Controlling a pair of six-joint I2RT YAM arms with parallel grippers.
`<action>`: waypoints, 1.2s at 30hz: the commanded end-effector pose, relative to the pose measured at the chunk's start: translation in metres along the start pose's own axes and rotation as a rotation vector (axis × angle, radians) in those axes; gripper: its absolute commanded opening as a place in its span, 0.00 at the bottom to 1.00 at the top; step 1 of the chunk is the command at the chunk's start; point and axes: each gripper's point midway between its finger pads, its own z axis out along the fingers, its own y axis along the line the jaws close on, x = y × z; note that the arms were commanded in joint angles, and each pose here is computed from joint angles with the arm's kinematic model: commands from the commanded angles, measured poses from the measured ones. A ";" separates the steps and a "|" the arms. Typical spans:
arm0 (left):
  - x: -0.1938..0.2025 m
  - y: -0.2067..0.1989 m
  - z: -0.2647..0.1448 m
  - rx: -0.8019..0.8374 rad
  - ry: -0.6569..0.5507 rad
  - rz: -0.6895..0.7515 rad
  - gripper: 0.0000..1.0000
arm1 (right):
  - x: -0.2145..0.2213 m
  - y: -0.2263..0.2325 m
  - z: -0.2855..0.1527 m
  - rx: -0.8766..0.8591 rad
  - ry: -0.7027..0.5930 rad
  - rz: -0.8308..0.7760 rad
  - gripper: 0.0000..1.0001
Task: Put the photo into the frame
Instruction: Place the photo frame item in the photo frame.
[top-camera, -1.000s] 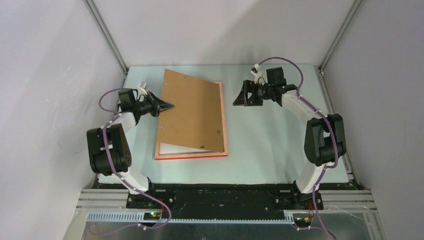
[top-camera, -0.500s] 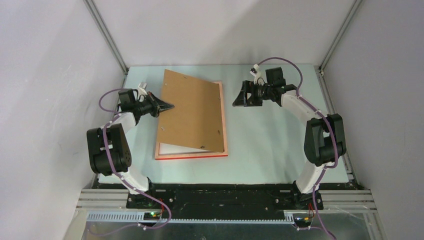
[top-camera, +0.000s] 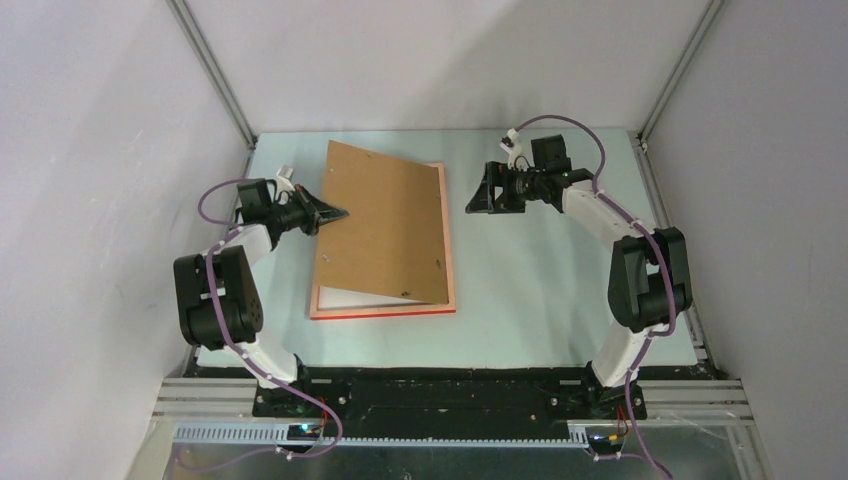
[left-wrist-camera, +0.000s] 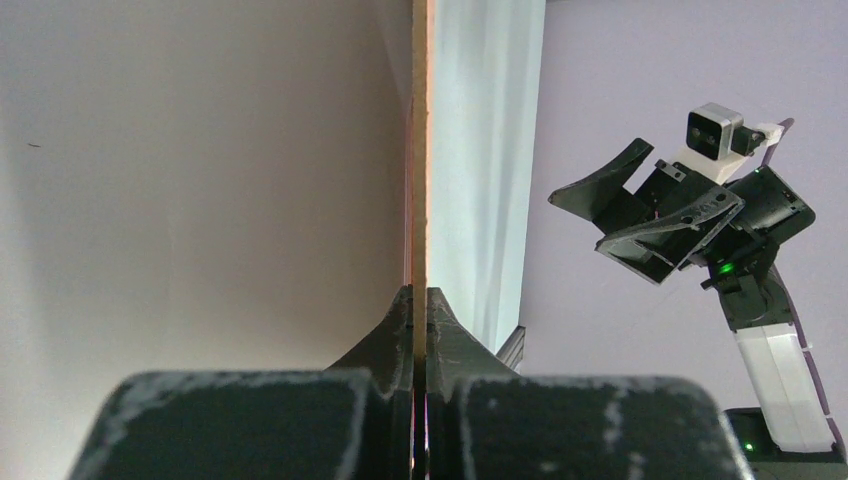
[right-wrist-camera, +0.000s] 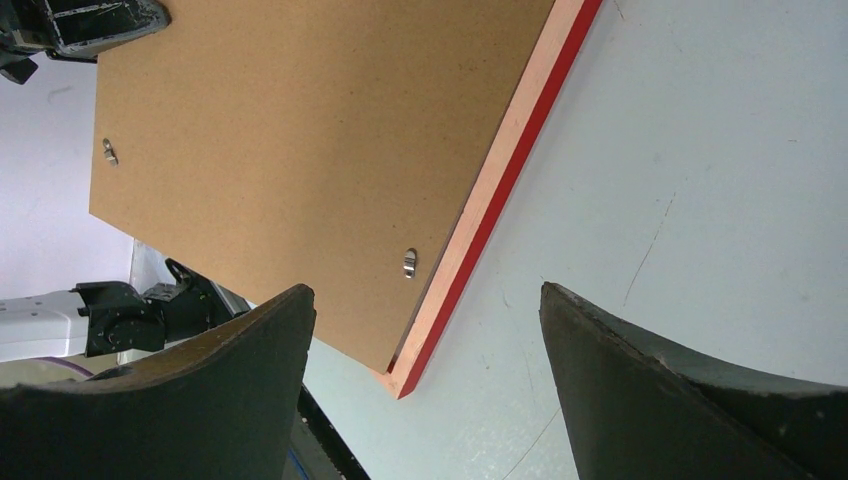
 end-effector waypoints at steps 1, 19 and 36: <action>-0.014 -0.021 -0.005 0.049 -0.024 0.053 0.00 | -0.003 0.000 0.004 0.001 -0.004 -0.026 0.87; -0.023 -0.018 -0.001 0.047 -0.025 0.103 0.00 | 0.001 -0.003 0.007 0.006 0.009 -0.027 0.86; -0.012 0.001 0.004 0.024 -0.012 0.053 0.00 | 0.012 -0.007 0.022 0.020 0.043 -0.036 0.87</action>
